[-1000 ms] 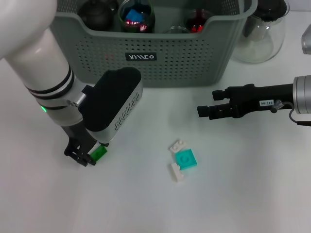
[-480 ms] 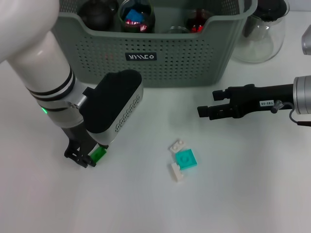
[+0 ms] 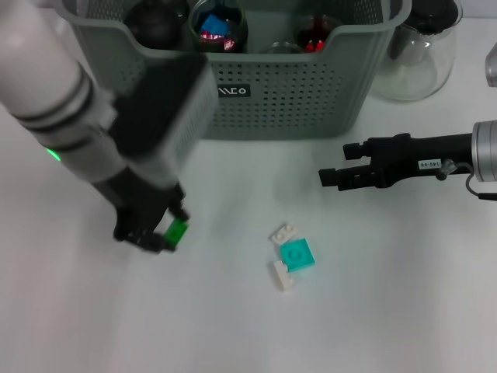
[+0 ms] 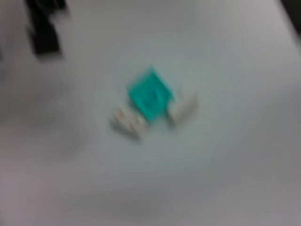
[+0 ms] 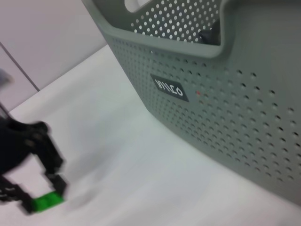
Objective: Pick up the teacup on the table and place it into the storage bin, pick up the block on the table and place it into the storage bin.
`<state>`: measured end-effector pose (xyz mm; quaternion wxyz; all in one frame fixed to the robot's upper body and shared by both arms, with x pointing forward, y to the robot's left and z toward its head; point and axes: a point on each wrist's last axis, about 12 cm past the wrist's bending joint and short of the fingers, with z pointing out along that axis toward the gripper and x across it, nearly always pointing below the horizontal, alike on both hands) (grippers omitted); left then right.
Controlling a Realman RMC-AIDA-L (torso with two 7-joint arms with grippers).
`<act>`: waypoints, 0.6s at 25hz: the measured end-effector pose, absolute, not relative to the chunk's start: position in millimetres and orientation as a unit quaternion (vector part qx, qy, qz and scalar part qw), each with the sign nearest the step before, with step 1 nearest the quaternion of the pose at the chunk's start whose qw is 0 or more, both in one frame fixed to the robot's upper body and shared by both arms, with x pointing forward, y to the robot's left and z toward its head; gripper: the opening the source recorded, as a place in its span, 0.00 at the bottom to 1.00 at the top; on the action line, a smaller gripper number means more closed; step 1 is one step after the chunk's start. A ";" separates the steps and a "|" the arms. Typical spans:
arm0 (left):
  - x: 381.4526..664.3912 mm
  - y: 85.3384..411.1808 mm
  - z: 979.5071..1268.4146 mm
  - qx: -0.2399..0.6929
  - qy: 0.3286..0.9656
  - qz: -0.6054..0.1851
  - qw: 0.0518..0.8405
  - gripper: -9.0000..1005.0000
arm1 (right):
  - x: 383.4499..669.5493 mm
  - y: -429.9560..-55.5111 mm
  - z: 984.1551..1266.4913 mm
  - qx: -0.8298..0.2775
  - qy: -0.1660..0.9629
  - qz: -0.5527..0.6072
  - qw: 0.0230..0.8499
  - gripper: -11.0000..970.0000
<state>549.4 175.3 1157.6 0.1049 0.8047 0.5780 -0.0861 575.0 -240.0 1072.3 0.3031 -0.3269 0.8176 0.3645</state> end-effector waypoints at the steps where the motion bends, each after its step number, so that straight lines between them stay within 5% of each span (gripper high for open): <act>1: 550.2 180.4 1169.0 0.785 0.596 -0.112 0.130 0.42 | 575.3 -240.9 1072.8 -0.327 0.818 0.363 0.304 0.97; 9: 553.1 230.5 1250.5 0.573 0.651 -0.304 0.394 0.42 | 576.7 -244.9 1076.1 -0.330 0.817 0.361 0.304 0.97; 15: 599.9 215.4 1282.1 0.459 0.699 -0.286 0.468 0.42 | 576.8 -242.8 1078.6 -0.338 0.813 0.367 0.302 0.97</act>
